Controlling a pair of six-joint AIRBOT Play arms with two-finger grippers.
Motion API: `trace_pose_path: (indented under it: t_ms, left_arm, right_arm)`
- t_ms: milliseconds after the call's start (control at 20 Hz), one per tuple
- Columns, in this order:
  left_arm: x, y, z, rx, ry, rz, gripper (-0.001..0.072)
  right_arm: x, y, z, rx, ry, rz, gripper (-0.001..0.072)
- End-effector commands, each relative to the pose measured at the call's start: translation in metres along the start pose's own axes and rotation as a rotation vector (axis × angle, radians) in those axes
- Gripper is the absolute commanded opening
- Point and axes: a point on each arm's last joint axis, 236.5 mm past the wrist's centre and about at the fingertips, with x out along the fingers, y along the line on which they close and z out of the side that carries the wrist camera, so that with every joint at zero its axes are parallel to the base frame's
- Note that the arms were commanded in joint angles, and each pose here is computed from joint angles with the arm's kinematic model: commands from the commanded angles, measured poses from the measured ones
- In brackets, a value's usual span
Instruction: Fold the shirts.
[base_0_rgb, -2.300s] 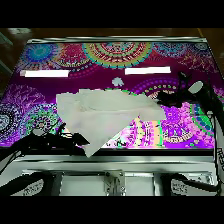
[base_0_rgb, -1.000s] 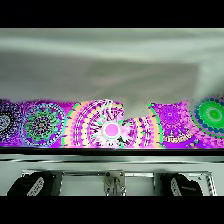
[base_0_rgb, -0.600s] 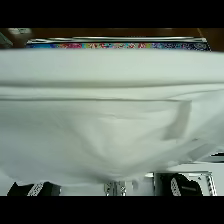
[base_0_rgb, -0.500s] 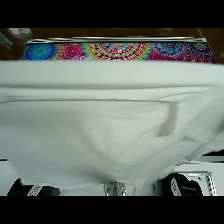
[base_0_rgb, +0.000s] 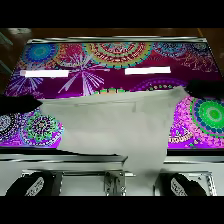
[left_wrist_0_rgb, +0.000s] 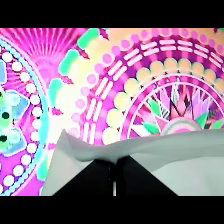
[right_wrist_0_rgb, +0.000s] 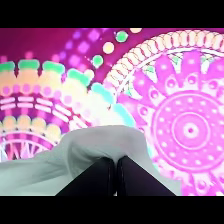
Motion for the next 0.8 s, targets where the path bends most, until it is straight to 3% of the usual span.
trace_pose_path:
  t_ms: [0, 200, 450, 500, 550, 600, 650, 750]
  left_arm:
    - [0.087, 0.028, 0.030, -0.092, -0.032, -0.001, 0.0040]
    - [0.159, 0.030, 0.064, -0.091, -0.008, -0.075, 0.0040]
    - [0.215, 0.038, 0.037, -0.203, 0.129, -0.118, 0.0041]
    - [0.217, 0.036, 0.030, -0.208, 0.158, -0.125, 0.0079]
    - [0.212, 0.035, 0.024, -0.209, 0.194, -0.136, 0.0286]
    - [0.201, 0.037, 0.019, -0.211, 0.245, -0.153, 0.0521]
    - [0.185, 0.042, 0.014, -0.211, 0.312, -0.168, 0.0594]
    - [0.141, 0.070, -0.004, -0.220, 0.465, -0.159, 0.0592]
  right_arm:
    - [0.103, 0.003, 0.034, 0.258, -0.104, 0.139, 0.0059]
    - [0.165, 0.001, 0.040, 0.324, -0.157, 0.133, 0.0059]
    - [0.210, 0.024, 0.006, 0.295, -0.062, 0.139, 0.0061]
    - [0.211, 0.027, 0.002, 0.294, -0.049, 0.145, 0.0093]
    - [0.209, 0.031, 0.002, 0.298, -0.045, 0.154, 0.0177]
    - [0.199, 0.035, 0.003, 0.295, -0.035, 0.171, 0.0501]
    - [0.183, 0.037, 0.007, 0.245, -0.027, 0.181, 0.0690]
    - [0.142, 0.027, 0.010, 0.120, 0.003, 0.173, 0.0689]
